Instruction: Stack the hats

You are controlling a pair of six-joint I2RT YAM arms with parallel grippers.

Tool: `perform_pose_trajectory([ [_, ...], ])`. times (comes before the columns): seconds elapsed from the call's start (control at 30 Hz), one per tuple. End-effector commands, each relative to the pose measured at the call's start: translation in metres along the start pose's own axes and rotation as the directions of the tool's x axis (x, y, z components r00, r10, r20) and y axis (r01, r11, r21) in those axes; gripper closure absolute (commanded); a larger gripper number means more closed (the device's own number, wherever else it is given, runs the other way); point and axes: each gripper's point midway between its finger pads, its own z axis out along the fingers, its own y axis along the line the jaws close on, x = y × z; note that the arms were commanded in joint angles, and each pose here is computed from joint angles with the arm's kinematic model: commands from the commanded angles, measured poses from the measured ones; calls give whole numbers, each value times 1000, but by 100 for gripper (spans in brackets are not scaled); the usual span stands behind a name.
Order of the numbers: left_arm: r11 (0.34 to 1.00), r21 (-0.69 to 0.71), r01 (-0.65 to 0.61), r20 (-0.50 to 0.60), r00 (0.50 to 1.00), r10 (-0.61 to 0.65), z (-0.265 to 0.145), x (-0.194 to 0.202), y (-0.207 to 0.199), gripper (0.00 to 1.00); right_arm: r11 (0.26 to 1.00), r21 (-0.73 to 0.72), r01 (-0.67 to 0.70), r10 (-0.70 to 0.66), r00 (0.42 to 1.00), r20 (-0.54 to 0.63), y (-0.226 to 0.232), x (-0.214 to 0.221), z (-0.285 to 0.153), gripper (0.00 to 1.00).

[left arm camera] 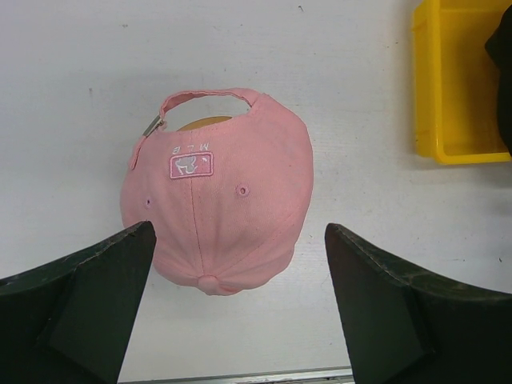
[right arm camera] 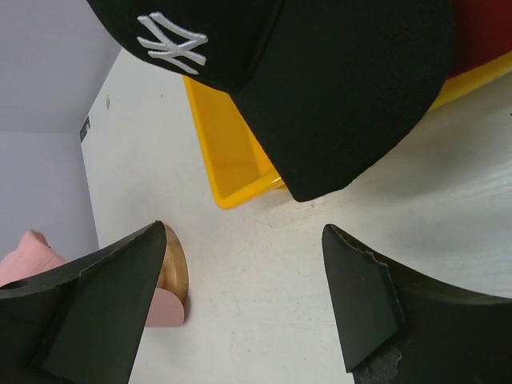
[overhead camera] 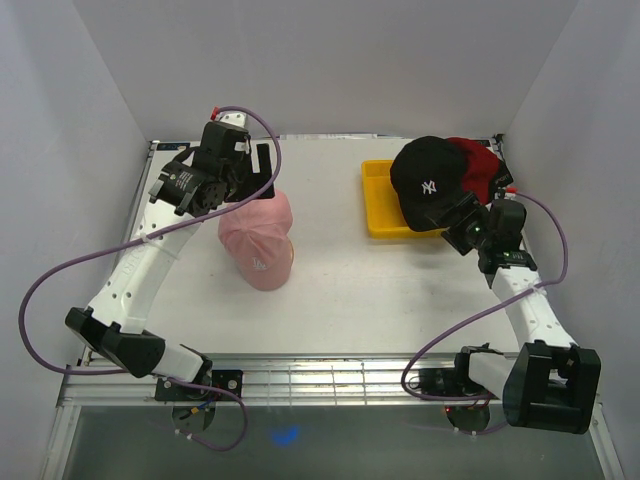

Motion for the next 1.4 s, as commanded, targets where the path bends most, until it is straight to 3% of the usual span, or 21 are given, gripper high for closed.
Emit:
perform_pose_trajectory([
  [0.0,1000,24,6,52,999,-7,-16,-10,1,2,1000,-16,-16,17,997,69,-3,-12,3,16],
  [0.47,1000,0,-2,50,999,2,-19,-10,7,2,995,-54,-82,87,991,101,-13,-18,24,16],
  [0.87,1000,-23,-7,49,999,8,-18,-8,11,2,969,-182,-167,187,977,101,-4,-25,42,34],
  [0.97,1000,-30,-7,49,999,9,-17,-7,12,2,959,-224,-175,201,975,99,4,-30,43,44],
  [1.0,999,-35,-8,49,999,9,-17,-7,13,2,958,-230,-173,200,975,100,6,-32,44,54],
  [1.2,999,-45,-7,44,999,9,-15,-4,15,2,934,-309,-181,218,972,89,31,-46,39,91],
  [1.37,999,-47,1,47,999,1,-15,-3,16,2,870,-443,-214,264,963,53,67,-60,27,92],
])
